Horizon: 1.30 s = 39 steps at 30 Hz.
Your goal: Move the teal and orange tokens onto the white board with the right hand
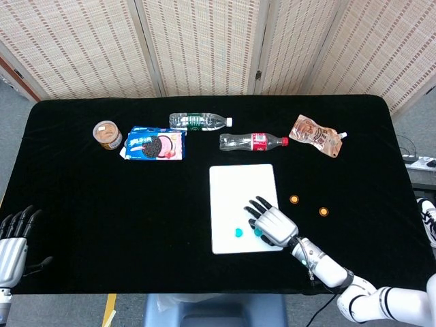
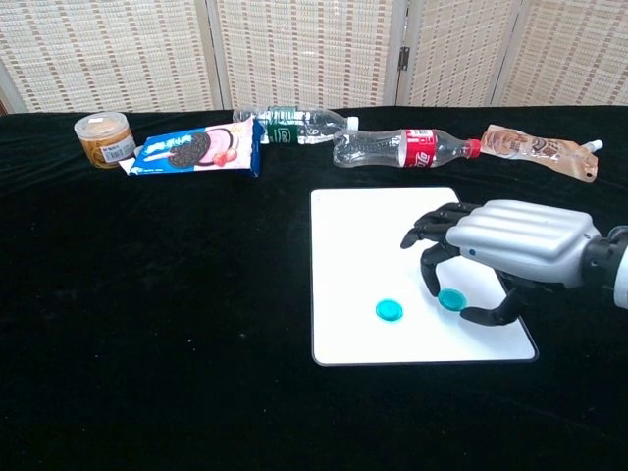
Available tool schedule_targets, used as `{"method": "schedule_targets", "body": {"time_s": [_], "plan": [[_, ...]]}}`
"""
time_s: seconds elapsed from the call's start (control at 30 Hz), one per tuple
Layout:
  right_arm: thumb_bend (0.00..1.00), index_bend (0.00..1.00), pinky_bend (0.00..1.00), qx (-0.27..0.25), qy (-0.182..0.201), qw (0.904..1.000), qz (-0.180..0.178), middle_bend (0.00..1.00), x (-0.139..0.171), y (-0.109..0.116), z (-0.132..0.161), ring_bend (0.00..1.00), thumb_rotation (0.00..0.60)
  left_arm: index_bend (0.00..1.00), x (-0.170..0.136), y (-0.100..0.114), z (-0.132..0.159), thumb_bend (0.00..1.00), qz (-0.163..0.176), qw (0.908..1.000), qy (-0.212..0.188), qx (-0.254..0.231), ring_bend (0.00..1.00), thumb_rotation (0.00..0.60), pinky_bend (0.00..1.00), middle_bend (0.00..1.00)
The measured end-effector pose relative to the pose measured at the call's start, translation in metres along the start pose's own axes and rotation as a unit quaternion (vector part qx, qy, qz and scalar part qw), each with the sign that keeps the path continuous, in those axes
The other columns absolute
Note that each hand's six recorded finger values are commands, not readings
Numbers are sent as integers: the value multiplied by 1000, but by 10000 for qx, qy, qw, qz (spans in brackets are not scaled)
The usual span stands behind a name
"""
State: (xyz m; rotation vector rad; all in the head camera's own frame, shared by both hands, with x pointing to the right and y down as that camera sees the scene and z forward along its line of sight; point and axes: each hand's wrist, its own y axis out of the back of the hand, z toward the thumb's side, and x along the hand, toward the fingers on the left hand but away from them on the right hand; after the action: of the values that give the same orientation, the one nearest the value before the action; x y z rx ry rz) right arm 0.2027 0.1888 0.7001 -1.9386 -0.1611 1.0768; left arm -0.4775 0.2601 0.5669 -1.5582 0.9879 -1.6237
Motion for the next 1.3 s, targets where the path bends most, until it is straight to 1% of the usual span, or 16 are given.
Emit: {"method": "schedule_targets", "body": {"time_s": [0.5,0.77,0.93,1.07,1.2,1.3], "plan": [[424,461,0,103,128,9999,-28,146,-15,3,11,29,600,0,-1,-3,-4,127,-46,10000,53,-25,0,600,0,0],[424,372,0,143,148,9998,10,143,-15,1,13,27,600,0,-1,-5,-6,127,-76,9999,65,-39,0,600,0,0],[423,346,0,110,115,9999,-63,143,-13,5,11,26,600,0,-1,-4,-6,127,-63,10000,63,-38,0,600,0,0],[424,344,0,39,-100,9995,-284,142,-10,16,-3,25,600,0,0,-4,-5,128,-57,10000,44,-35,0,600,0,0],[424,344,0,-43,-493,9978,-441,143,-3,28,-29,22,600,0,1,-4,-3,127,-55,10000,22,-32,0,600,0,0],[424,344,0,-101,-809,9955,-479,142,3,32,-48,24,600,0,2,-4,-1,127,-59,10000,1,-28,0,600,0,0]]}}
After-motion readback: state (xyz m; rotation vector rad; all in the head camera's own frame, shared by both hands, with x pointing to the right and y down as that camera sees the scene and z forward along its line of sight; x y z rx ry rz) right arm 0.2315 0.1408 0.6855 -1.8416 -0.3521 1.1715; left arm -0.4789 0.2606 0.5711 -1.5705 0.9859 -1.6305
